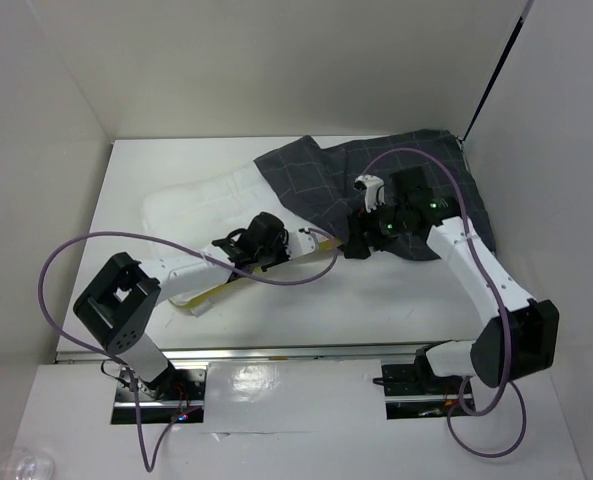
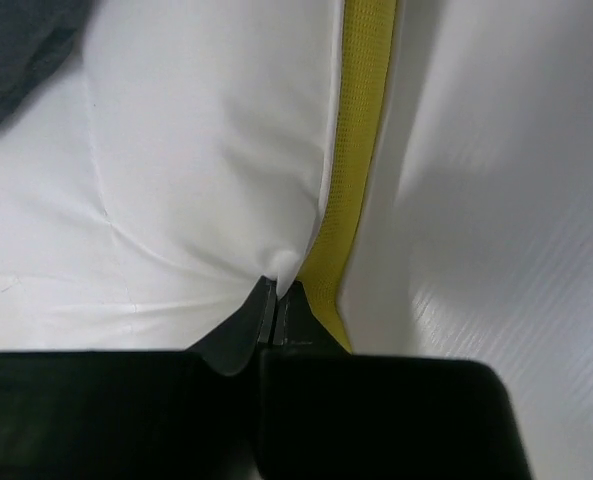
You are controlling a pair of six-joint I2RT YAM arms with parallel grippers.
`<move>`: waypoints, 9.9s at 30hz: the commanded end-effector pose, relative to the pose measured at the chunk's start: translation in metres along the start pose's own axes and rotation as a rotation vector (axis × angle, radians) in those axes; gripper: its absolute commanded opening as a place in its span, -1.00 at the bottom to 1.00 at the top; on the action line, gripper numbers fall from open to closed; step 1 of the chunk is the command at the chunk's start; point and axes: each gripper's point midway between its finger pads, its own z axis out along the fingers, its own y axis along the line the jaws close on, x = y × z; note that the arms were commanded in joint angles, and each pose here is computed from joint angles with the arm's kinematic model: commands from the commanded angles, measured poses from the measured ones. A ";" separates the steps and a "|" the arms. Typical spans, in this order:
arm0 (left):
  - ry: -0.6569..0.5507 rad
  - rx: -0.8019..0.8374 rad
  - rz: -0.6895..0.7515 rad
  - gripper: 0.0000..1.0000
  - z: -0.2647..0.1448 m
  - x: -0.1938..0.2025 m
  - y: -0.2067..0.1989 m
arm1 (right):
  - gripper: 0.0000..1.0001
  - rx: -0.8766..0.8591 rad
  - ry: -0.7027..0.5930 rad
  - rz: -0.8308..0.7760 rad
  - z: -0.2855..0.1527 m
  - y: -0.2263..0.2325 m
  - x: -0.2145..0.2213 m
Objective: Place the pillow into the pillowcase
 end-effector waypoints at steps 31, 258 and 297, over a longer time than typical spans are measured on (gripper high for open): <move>-0.182 0.606 -0.687 -1.00 -0.094 -0.041 0.101 | 0.55 0.565 -0.580 -0.861 -0.023 -0.040 -0.099; -0.011 -0.475 -0.230 -1.00 -0.130 0.017 0.235 | 0.32 -0.249 -0.413 -0.171 0.085 0.047 -0.293; -0.143 -0.528 0.066 -1.00 -0.143 -0.066 0.187 | 0.66 0.259 -0.665 -0.416 0.054 0.071 -0.331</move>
